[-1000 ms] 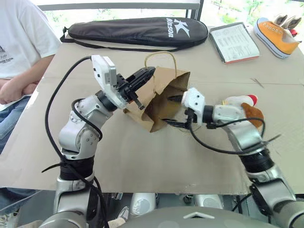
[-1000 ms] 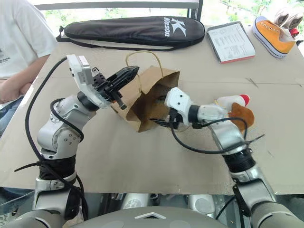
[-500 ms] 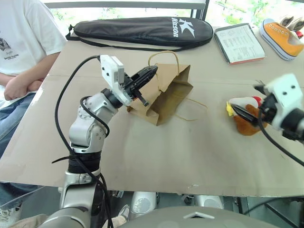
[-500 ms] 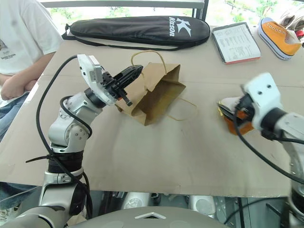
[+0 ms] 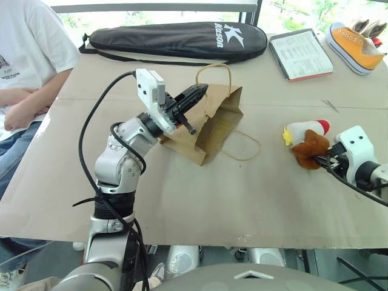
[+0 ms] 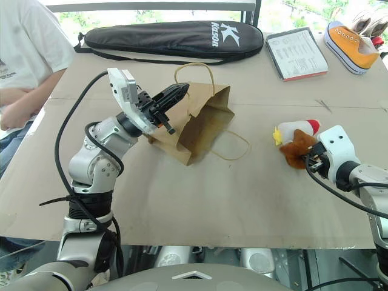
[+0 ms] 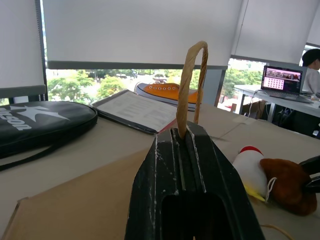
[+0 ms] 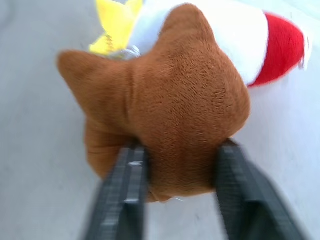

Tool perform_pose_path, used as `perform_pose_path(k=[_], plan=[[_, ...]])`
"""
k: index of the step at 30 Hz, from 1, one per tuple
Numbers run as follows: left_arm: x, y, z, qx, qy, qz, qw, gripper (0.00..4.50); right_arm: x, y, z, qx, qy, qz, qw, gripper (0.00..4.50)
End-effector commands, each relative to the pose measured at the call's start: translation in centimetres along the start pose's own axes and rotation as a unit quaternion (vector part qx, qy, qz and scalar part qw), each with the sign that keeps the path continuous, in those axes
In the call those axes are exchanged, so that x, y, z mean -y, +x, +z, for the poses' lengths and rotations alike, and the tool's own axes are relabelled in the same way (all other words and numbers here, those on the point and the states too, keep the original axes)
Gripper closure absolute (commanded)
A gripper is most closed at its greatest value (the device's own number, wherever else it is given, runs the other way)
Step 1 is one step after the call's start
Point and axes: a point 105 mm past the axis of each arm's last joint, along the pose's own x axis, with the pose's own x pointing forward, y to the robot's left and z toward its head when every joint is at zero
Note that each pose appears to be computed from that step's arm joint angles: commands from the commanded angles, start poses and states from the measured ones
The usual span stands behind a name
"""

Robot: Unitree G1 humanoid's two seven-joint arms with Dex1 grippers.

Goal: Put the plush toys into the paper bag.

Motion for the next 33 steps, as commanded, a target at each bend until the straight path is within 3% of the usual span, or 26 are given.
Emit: perform_pose_path(k=[1, 6, 10, 13, 18, 22, 26, 27, 29, 33], plan=[[0.4, -0.1, 2.1, 0.031, 0.006, -0.01, 0.999, 4.5, -0.4, -1.8, 2.0, 0.063, -0.006, 0.021, 0.998, 4.46], [0.6, -0.5, 2.5, 0.037, -0.03, -0.024, 0.999, 4.5, -4.6, -5.7, 7.1, 0.201, 0.029, 0.173, 0.964, 4.46], [1.0, -0.6, 2.9, 0.049, -0.041, -0.039, 0.997, 4.5, -7.7, -4.3, 10.8, 0.253, 0.032, 0.221, 0.941, 4.46], [1.1, -0.4, 3.4, 0.058, -0.045, -0.042, 0.996, 4.5, -9.9, -0.9, 12.4, 0.246, 0.048, 0.224, 0.942, 4.46], [1.7, -0.3, 4.0, 0.067, -0.047, -0.052, 0.995, 4.5, -13.4, 4.7, 13.0, 0.185, -0.023, 0.237, 0.954, 4.46], [2.1, -0.3, 3.8, 0.062, -0.047, -0.056, 0.995, 4.5, -14.5, 6.6, 14.6, 0.185, -0.047, 0.268, 0.945, 4.46], [2.8, -0.5, 2.3, 0.039, -0.043, -0.063, 0.996, 4.5, -17.8, 8.6, 16.4, 0.167, -0.084, 0.353, 0.917, 4.46], [2.9, -0.6, 2.2, 0.038, -0.043, -0.064, 0.996, 4.5, -18.4, 9.2, 16.2, 0.16, -0.106, 0.37, 0.909, 3.99], [3.1, -0.5, 2.1, 0.039, -0.043, -0.063, 0.996, 4.5, -19.2, 9.8, 15.6, 0.148, -0.128, 0.394, 0.898, 3.55], [2.4, -1.1, 2.0, 0.04, -0.036, -0.041, 0.998, 4.5, -17.3, 9.6, 16.7, 0.183, -0.112, 0.359, 0.908, 1.9]])
